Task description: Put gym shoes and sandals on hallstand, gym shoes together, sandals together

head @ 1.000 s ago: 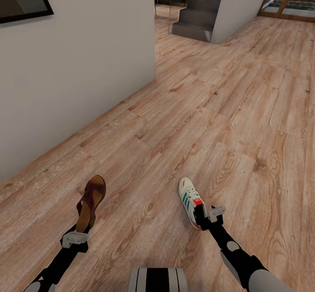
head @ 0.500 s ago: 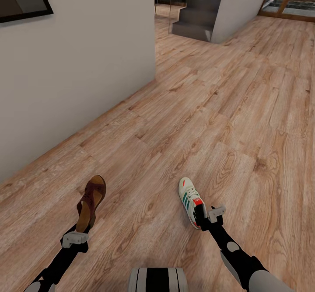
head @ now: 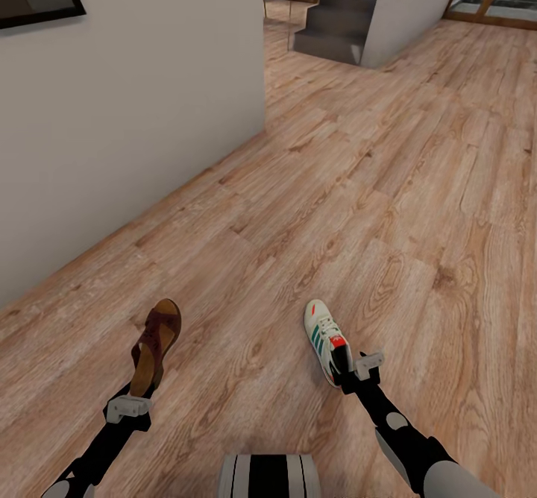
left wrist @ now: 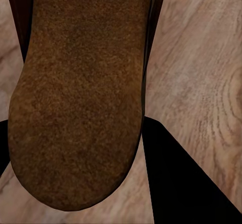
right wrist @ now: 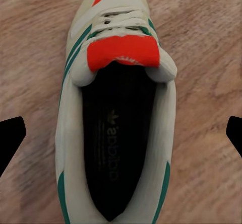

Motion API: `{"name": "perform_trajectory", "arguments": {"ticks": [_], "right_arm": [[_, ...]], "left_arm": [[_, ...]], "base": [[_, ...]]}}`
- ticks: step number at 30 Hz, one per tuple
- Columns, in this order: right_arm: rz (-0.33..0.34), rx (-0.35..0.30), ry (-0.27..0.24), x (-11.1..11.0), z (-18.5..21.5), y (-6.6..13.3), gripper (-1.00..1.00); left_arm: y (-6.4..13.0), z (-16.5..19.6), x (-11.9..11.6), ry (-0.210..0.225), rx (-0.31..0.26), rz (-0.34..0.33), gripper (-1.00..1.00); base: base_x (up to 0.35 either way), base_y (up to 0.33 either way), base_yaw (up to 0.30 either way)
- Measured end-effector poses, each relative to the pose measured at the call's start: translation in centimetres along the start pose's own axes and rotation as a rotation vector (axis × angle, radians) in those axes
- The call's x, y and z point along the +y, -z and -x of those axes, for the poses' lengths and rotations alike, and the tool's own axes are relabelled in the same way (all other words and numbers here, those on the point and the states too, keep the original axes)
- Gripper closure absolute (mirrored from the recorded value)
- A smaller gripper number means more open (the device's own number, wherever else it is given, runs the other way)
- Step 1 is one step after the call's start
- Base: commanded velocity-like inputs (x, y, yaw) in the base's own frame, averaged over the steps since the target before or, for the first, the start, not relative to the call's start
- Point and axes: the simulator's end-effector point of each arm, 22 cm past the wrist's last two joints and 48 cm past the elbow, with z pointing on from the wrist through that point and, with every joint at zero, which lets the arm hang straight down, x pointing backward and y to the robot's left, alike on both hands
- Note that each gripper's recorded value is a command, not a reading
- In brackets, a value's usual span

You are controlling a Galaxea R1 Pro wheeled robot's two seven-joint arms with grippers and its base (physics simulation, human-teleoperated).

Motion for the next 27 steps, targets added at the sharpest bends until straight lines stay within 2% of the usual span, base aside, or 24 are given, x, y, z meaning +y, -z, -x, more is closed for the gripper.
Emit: {"name": "perform_trajectory", "arguments": {"ticks": [27], "right_arm": [[0.015,0.014,-0.016,1.4,-0.8,-0.2,-1.00]], "left_arm": [[0.0,-0.8,0.0,0.003,0.015,0.001,1.00]], "base": [[0.000,0.000,0.000]]}}
